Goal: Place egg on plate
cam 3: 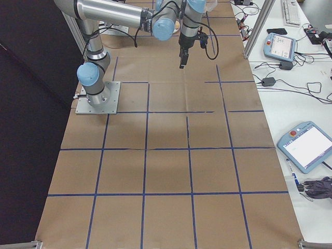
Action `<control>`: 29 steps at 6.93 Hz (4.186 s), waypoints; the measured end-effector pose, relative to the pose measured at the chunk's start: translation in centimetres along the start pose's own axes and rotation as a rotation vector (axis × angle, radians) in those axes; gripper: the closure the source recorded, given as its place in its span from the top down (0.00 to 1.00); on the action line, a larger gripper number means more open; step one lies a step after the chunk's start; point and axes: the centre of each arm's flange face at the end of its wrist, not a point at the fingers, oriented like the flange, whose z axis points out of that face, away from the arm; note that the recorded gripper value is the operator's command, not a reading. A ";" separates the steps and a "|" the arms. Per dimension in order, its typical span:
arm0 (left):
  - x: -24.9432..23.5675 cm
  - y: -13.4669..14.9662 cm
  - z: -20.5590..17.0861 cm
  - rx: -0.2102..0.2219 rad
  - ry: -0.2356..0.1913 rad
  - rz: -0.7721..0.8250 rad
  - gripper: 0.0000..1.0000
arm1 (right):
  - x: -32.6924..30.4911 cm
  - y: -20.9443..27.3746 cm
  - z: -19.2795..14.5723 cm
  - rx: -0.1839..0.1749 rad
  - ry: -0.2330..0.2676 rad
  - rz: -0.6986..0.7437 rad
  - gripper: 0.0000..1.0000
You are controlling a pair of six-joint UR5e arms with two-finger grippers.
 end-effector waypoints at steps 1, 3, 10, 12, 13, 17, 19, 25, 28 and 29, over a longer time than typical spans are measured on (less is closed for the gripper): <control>-2.2 0.6 0.3 -0.006 -0.014 0.077 1.00 | 0.0 0.0 0.0 0.000 0.000 0.000 1.00; -4.4 0.2 1.6 -0.016 -0.013 0.302 0.99 | 0.0 0.0 0.0 0.000 0.000 0.000 1.00; -3.2 -5.1 10.0 0.045 0.064 0.660 0.99 | 0.0 0.0 0.0 0.000 0.000 0.000 1.00; -3.5 -5.7 13.1 0.041 0.065 0.665 0.99 | 0.0 0.0 0.0 0.000 0.000 0.000 1.00; -3.4 -5.7 13.8 0.039 0.070 0.666 1.00 | 0.0 0.0 0.0 0.001 -0.001 0.000 1.00; -3.4 -5.7 14.5 0.042 0.077 0.665 0.88 | 0.0 0.0 0.0 0.000 0.000 0.000 1.00; -3.6 -5.9 14.4 0.049 0.060 0.664 0.69 | 0.0 0.0 0.0 -0.001 0.000 0.000 1.00; -3.9 -6.1 14.1 0.070 0.013 0.656 0.31 | 0.0 0.0 0.0 0.000 0.000 0.000 1.00; -3.7 -6.3 12.6 0.074 -0.005 0.655 0.30 | 0.0 0.0 0.0 0.000 0.000 0.000 1.00; -3.3 -6.0 10.4 0.072 -0.015 0.656 0.30 | 0.0 0.0 0.0 0.000 0.000 0.000 1.00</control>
